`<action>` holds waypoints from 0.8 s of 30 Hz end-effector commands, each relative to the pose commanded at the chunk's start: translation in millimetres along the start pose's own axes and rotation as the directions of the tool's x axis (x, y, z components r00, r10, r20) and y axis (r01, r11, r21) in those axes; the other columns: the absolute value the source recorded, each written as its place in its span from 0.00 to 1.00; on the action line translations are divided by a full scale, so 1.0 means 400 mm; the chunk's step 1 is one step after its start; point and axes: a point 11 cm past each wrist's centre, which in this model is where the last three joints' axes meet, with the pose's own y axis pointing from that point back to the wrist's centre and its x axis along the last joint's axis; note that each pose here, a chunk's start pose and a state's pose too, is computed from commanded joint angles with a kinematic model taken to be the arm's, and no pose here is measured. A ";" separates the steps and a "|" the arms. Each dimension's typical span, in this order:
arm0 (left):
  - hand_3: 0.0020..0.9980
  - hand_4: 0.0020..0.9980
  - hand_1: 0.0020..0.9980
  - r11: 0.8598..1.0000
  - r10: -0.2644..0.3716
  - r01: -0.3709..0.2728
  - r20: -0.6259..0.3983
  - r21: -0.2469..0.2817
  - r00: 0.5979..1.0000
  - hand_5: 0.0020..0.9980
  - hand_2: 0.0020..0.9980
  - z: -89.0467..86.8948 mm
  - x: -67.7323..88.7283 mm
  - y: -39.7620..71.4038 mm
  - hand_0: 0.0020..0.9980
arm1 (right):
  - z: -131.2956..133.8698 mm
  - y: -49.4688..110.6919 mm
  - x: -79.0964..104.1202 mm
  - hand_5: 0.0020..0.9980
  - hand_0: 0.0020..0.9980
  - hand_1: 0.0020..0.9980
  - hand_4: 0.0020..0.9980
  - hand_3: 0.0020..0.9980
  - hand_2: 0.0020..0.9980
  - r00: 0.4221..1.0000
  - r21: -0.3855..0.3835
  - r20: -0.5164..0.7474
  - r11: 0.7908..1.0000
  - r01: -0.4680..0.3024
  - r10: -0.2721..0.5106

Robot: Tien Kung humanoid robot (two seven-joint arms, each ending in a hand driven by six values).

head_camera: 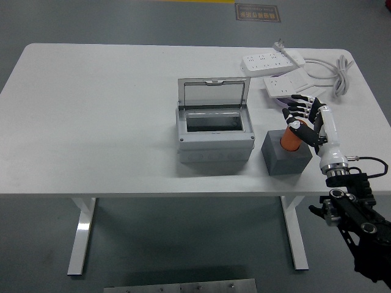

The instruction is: Fetch the battery,place it into the box,close the lid of the box

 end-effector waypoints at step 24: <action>0.54 0.50 0.70 1.000 0.001 -0.001 0.004 -0.030 1.000 0.00 0.57 0.026 0.000 0.007 0.63 | 0.029 0.019 -0.008 0.29 0.63 0.66 0.82 0.73 0.63 0.999 -0.039 -0.012 0.999 0.031 -0.032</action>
